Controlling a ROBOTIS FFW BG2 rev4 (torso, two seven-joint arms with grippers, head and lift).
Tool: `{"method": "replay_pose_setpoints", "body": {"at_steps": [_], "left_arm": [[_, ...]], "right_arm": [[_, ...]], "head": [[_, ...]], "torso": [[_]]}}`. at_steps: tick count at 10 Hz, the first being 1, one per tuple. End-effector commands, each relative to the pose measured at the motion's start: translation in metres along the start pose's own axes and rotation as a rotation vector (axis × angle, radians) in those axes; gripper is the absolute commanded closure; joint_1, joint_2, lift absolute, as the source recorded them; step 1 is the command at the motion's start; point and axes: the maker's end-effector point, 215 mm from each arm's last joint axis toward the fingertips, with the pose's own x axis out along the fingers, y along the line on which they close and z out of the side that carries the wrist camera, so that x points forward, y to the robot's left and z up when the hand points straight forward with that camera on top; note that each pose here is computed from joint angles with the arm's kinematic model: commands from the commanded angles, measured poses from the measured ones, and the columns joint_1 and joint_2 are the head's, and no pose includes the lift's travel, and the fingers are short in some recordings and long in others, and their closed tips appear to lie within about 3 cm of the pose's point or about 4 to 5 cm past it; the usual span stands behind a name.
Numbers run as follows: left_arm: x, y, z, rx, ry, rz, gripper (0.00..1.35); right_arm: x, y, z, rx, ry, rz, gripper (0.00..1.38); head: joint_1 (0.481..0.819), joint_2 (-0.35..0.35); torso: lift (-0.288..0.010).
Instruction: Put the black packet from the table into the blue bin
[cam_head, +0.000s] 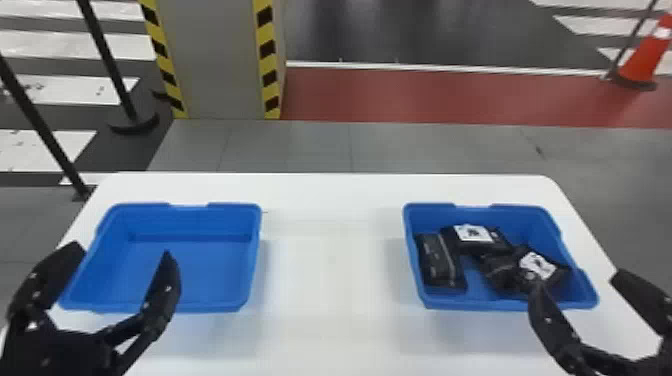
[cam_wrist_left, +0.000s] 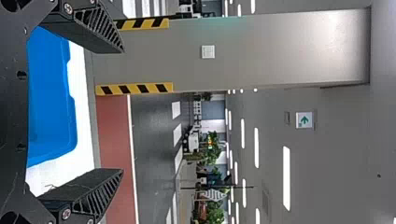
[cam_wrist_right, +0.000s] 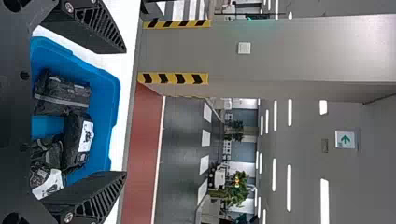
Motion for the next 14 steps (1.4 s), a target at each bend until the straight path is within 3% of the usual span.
{"method": "replay_pose_setpoints", "body": {"at_steps": [1,14], "left_arm": [[0.0001,-0.0008,-0.0001,-0.001,0.0,-0.001,0.12],[0.0014,-0.0036,-0.0002,-0.006,0.004,-0.006,0.12]], "right_arm": [[0.0017,0.0017,0.0041,-0.003,-0.014,0.003,0.09],[0.0044,0.0027,0.0027,0.012,-0.02,0.005,0.09]], "head": [[0.695,-0.03],[0.695,-0.03]], "torso": [[-0.11],[-0.11]]}}
